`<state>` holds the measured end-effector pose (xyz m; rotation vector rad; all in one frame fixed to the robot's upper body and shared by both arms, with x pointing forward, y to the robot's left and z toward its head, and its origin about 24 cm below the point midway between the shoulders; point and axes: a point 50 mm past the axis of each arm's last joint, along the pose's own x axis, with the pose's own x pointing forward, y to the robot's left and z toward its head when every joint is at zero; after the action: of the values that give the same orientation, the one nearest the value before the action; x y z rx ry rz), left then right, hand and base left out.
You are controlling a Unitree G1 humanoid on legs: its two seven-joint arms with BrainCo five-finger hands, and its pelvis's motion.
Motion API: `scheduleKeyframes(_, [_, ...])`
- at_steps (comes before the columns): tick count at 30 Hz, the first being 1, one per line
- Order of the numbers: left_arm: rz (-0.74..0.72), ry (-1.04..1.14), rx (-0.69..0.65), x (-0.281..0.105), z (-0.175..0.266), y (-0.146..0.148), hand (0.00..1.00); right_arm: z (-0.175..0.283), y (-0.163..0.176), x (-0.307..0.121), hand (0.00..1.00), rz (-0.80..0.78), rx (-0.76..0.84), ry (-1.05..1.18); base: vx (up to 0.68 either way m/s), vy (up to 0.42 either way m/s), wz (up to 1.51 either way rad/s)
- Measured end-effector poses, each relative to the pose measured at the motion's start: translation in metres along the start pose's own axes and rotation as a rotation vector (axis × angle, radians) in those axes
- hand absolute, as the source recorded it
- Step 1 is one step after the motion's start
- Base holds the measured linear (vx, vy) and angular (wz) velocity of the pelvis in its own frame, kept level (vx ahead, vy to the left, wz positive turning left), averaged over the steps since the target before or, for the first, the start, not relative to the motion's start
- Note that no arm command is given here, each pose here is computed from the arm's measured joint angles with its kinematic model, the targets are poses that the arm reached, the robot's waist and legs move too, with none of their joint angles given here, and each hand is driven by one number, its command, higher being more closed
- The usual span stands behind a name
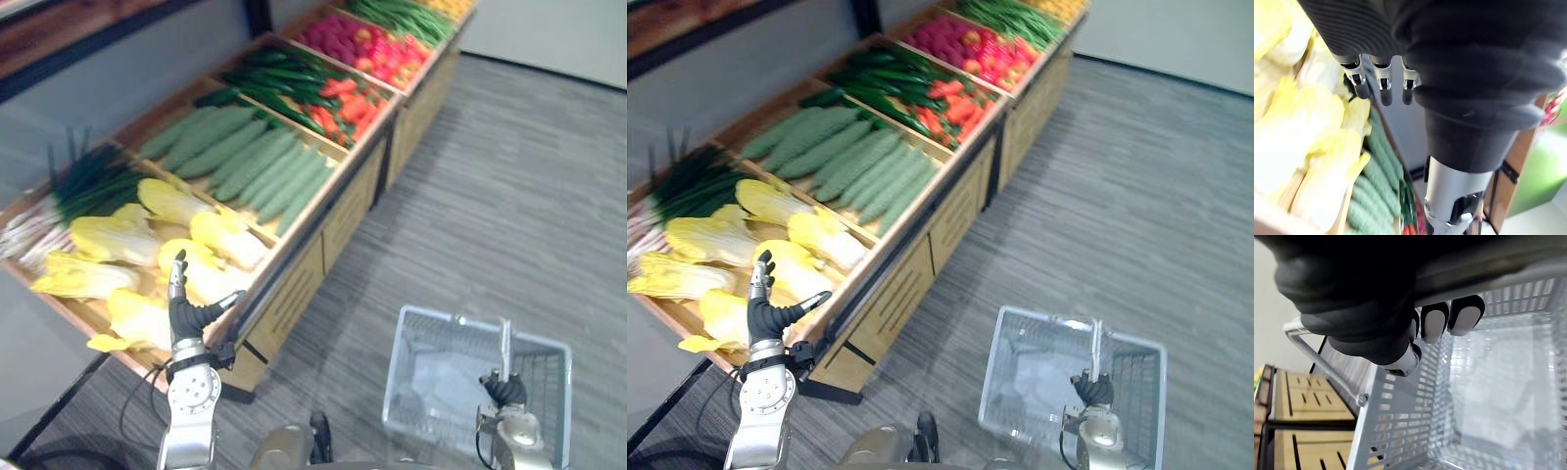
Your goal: Pick vegetable in the basket
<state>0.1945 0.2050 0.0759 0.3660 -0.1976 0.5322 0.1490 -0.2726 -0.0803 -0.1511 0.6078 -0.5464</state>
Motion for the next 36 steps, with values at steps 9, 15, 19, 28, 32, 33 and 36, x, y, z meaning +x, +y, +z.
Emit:
scheduleKeyframes(9, [-0.067, 0.013, -0.084, -0.012, 0.009, -0.025, 0.00, -0.030, -0.001, -0.020, 1.00, -0.002, 0.073, 0.087, 0.20, -0.276, 1.69])
scheduleKeyframes(15, [-0.111, -0.015, -0.160, -0.005, 0.019, -0.036, 0.00, -0.042, -0.009, -0.023, 1.00, -0.042, 0.137, 0.145, 0.05, -0.171, 0.92])
scheduleKeyframes(19, [-0.166, -0.111, -0.147, 0.008, 0.033, -0.041, 0.00, -0.045, -0.005, -0.025, 1.00, -0.041, 0.186, 0.158, -0.07, -0.001, 0.43])
scheduleKeyframes(28, [-0.269, -0.152, 0.059, 0.036, 0.018, -0.055, 0.00, -0.041, -0.002, -0.023, 1.00, -0.008, 0.200, 0.148, 0.00, 0.027, 0.00])
scheduleKeyframes(32, [-0.286, -0.099, 0.108, 0.040, 0.006, -0.061, 0.00, -0.041, 0.000, -0.023, 1.00, 0.008, 0.204, 0.146, 0.08, 0.001, -0.14])
scheduleKeyframes(33, [-0.293, -0.083, 0.118, 0.042, 0.002, -0.064, 0.00, -0.040, 0.000, -0.023, 1.00, 0.010, 0.206, 0.145, 0.05, -0.026, -0.20])
scheduleKeyframes(36, [-0.313, -0.057, 0.134, 0.048, -0.002, -0.073, 0.00, -0.039, 0.001, -0.022, 1.00, 0.011, 0.217, 0.142, 0.03, -0.047, -0.08])
